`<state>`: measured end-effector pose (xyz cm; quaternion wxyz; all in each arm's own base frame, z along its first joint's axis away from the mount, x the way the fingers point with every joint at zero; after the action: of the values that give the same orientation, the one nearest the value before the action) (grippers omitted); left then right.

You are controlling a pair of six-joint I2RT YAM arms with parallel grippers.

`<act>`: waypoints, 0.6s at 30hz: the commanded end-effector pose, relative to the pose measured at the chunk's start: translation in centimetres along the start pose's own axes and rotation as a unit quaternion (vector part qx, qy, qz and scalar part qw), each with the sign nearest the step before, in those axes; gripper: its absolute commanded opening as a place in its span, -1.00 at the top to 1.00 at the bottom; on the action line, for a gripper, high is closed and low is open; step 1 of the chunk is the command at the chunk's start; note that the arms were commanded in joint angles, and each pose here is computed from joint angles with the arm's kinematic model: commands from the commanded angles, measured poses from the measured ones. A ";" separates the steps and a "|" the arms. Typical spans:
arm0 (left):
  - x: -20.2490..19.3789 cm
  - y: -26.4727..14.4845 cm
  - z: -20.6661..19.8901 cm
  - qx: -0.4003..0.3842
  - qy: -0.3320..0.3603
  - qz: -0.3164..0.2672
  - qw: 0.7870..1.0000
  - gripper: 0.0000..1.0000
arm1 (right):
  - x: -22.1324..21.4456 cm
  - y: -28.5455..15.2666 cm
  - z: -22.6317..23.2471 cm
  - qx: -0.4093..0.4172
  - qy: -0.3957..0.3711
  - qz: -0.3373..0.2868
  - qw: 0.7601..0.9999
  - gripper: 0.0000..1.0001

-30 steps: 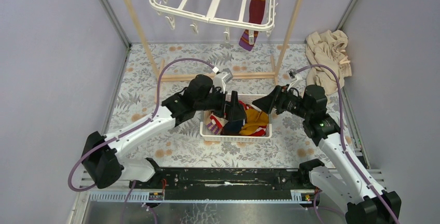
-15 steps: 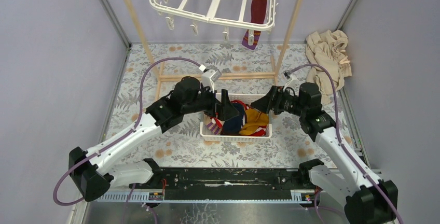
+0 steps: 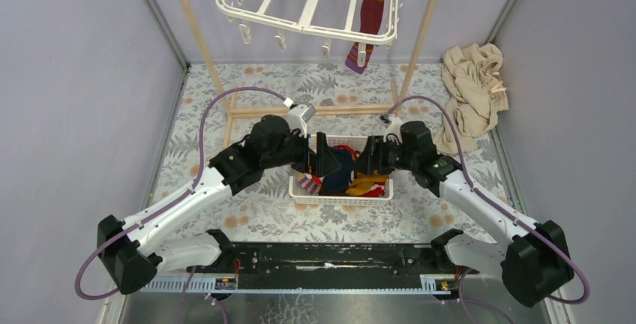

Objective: Remove the socks clipped to the hanger
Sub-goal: Place the sock in the bin.

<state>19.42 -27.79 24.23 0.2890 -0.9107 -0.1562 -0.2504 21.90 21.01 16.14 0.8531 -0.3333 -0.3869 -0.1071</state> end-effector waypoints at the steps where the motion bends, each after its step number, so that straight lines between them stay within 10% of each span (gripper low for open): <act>1: 0.3 -0.1 -0.1 0.001 0.004 -0.012 1.000 -0.97 | 2.1 1.5 0.9 -0.042 -0.061 -0.014 0.997 -0.26; 18: 0.7 -2.1 1.3 0.052 0.004 -0.043 0.998 -0.97 | -4.5 8.2 -3.3 -0.212 -0.127 0.108 0.963 -0.26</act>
<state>19.56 -26.05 24.71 0.3106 -0.8956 -0.1925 -0.2538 22.93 25.47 8.28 0.7572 -0.5044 -0.4138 -0.0330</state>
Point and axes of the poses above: each gripper's point midway between its finger pads, its own y axis out along the fingers, its own z axis along the line the jaws close on, x = y × z, the point moved 2 cm from there along -y, back along the fingers, and after that the axes turned 15 degrees about -y, right-handed, at the moved point
